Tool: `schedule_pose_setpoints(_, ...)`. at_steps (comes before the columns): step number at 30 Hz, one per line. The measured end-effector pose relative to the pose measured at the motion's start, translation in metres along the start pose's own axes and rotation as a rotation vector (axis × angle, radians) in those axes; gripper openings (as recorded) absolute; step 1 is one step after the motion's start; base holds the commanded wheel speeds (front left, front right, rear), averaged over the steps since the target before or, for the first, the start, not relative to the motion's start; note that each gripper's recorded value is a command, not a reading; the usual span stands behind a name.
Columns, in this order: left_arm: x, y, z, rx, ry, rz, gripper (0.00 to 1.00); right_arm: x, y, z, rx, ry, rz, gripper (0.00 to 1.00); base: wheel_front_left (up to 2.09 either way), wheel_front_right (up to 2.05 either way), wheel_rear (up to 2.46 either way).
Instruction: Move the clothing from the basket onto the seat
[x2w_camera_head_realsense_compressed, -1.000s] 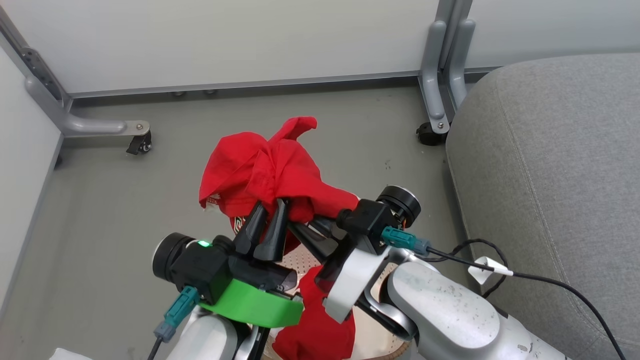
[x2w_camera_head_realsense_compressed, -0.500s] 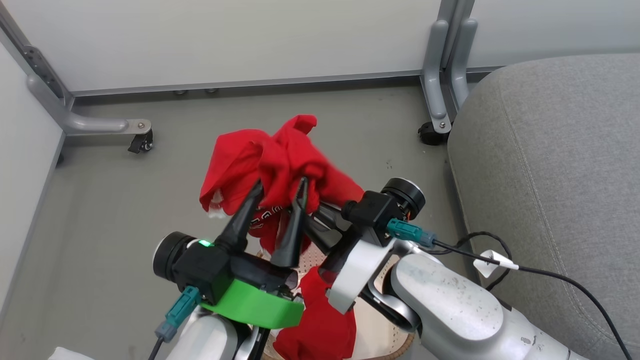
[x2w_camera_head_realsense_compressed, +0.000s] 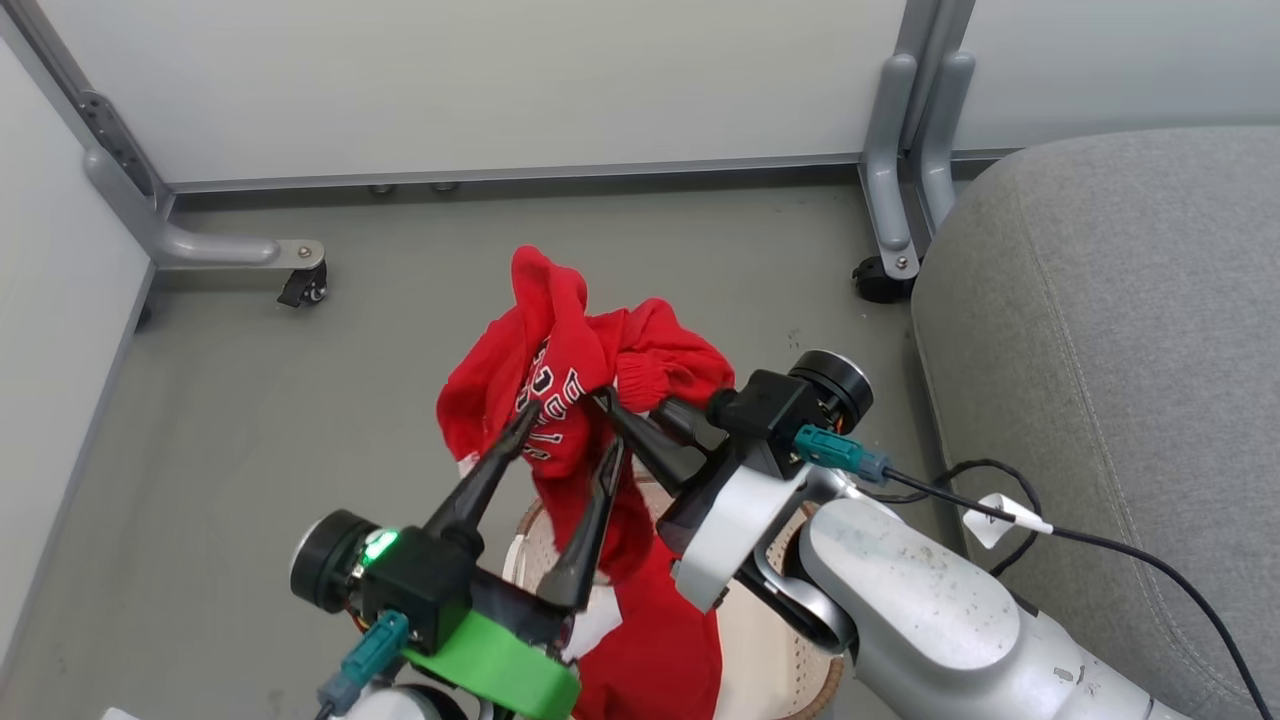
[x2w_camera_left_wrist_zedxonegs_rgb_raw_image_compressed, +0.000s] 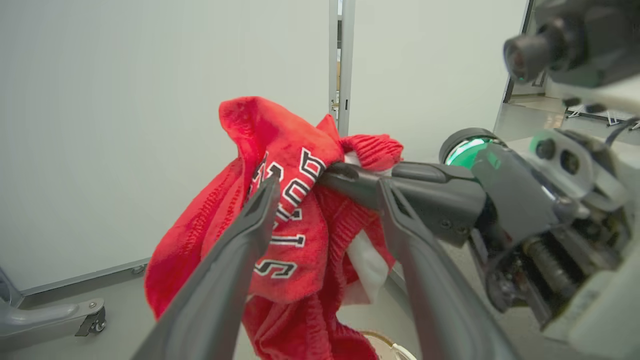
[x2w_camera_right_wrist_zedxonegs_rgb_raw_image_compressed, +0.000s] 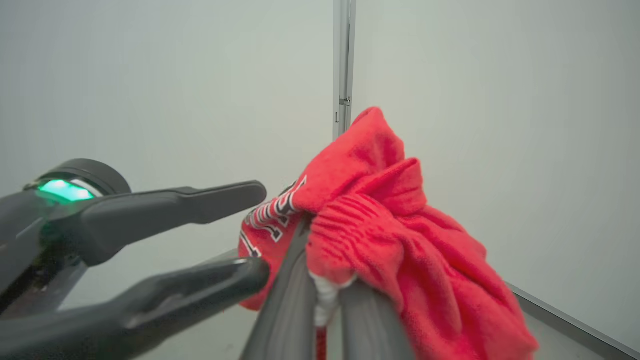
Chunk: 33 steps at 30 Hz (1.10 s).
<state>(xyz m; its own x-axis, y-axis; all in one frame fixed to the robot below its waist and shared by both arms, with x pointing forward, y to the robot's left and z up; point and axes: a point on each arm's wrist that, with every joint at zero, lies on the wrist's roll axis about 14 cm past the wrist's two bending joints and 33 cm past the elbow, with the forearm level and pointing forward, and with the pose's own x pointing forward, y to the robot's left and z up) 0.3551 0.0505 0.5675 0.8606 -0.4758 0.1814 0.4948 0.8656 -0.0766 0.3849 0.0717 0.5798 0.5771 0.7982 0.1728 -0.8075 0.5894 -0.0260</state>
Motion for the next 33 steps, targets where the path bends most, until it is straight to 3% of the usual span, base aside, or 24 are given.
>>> schedule_pose_setpoints(10,-0.02,-0.017,-0.027,0.018,0.129,-0.066,1.0,-0.007,-0.008,-0.015,0.006,0.044,-0.028,0.0,0.0,0.0,0.0)
schedule_pose_setpoints(21,-0.023,-0.023,-0.038,0.005,0.165,-0.085,1.0,-0.014,-0.018,-0.024,0.021,0.066,-0.062,0.0,0.0,0.0,0.0)
schedule_pose_setpoints(33,-0.003,-0.04,-0.052,-0.007,0.19,-0.18,1.0,-0.049,-0.072,-0.027,0.015,0.074,-0.242,0.0,0.0,0.0,0.0)
